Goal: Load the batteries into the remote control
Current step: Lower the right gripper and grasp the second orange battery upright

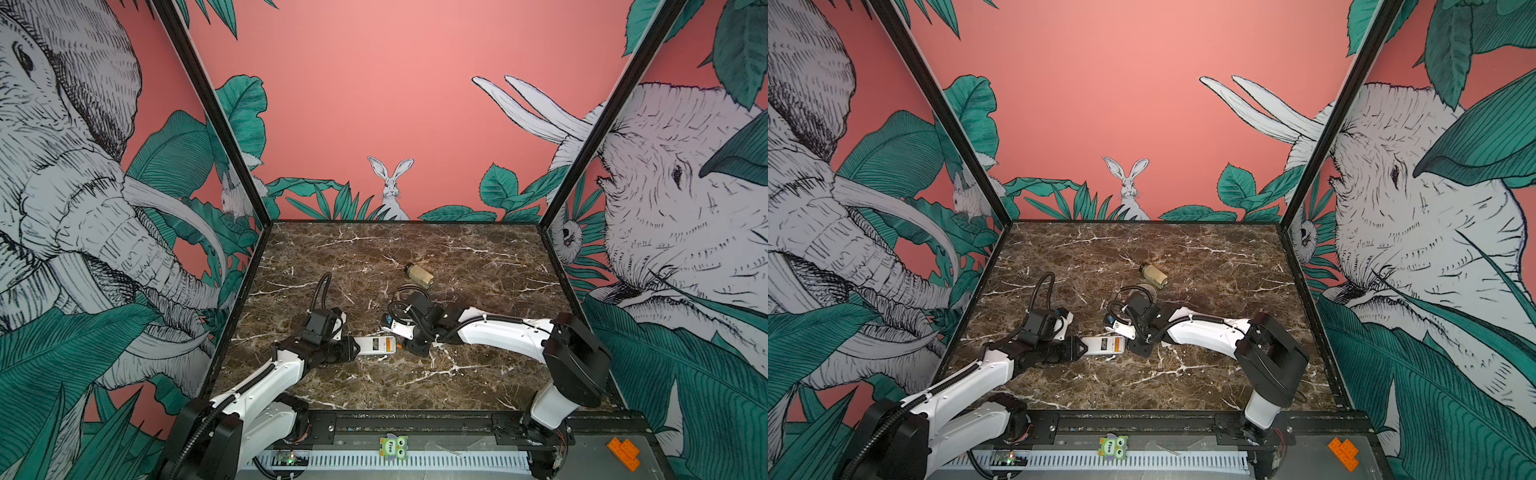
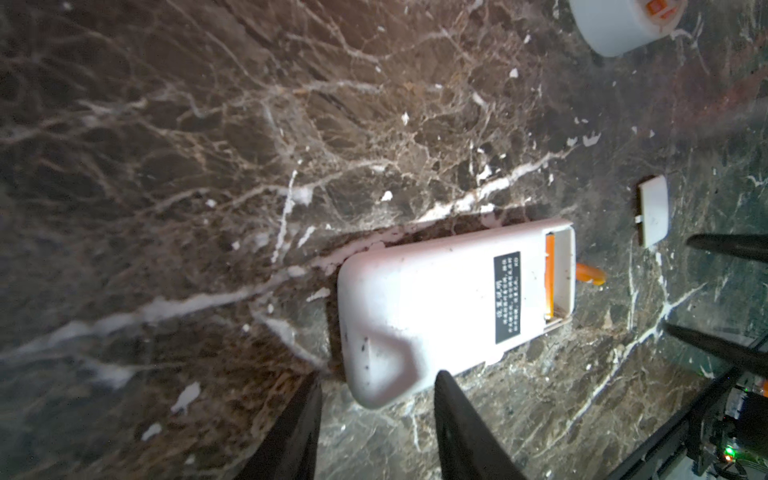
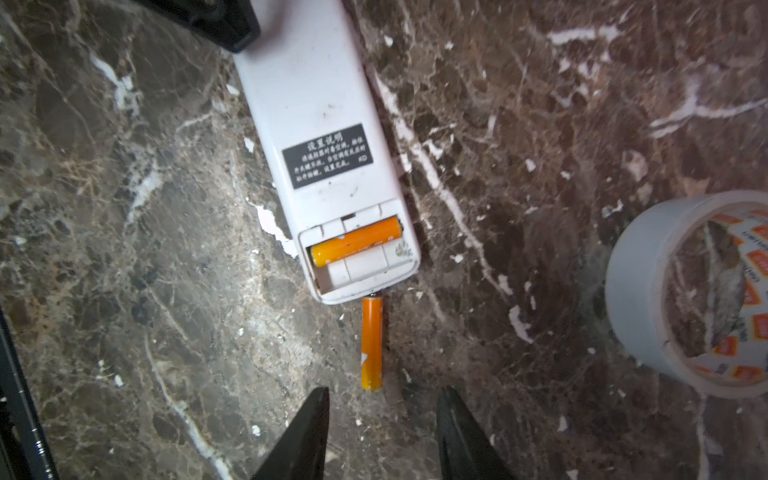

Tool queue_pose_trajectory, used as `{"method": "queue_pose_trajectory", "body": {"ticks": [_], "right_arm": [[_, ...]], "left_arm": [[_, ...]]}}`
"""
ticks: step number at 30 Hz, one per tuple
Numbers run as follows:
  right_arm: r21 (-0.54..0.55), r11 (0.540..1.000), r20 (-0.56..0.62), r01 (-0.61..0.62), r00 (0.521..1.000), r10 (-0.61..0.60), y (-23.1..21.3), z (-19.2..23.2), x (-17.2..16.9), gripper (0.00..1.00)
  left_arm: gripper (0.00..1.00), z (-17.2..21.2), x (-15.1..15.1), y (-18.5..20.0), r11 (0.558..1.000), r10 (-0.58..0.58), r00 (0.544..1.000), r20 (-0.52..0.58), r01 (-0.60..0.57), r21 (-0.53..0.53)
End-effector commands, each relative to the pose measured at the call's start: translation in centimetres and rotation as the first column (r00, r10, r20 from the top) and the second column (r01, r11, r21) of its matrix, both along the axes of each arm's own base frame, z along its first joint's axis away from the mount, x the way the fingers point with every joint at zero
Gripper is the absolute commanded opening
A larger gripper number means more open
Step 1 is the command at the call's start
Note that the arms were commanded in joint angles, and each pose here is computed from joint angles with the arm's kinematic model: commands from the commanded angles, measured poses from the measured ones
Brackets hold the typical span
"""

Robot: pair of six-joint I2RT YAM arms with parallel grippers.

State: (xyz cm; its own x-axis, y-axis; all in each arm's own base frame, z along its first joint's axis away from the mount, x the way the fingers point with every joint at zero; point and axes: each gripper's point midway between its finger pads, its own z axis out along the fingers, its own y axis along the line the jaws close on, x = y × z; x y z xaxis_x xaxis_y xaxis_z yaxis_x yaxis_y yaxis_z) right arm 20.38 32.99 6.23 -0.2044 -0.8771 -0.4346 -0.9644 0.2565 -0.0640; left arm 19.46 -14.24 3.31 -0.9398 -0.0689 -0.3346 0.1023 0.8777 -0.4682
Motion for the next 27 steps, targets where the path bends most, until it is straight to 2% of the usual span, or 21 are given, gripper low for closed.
{"method": "queue_pose_trajectory", "body": {"ticks": [1,11,21,27], "right_arm": [[-0.039,0.996,0.014,0.085,0.996,-0.084,-0.4,-0.8,0.5,0.43],[-0.115,0.988,-0.001,0.099,0.995,-0.100,-0.2,-2.7,1.2,0.42],[-0.133,0.989,-0.060,0.062,0.996,-0.071,-0.2,-4.3,0.1,0.34],[-0.157,0.987,-0.086,0.046,0.994,-0.060,-0.5,-5.0,-0.3,0.20]], "left_arm": [[0.46,0.4,0.0,0.2,1.000,0.013,1.000,0.000,-0.013,0.006],[0.46,0.9,0.1,0.2,1.000,0.023,1.000,0.017,-0.023,-0.002],[0.47,1.4,0.3,0.3,1.000,0.020,0.999,0.035,-0.020,0.002],[0.46,1.9,0.4,0.3,1.000,0.021,0.999,0.047,-0.021,0.001]]}}
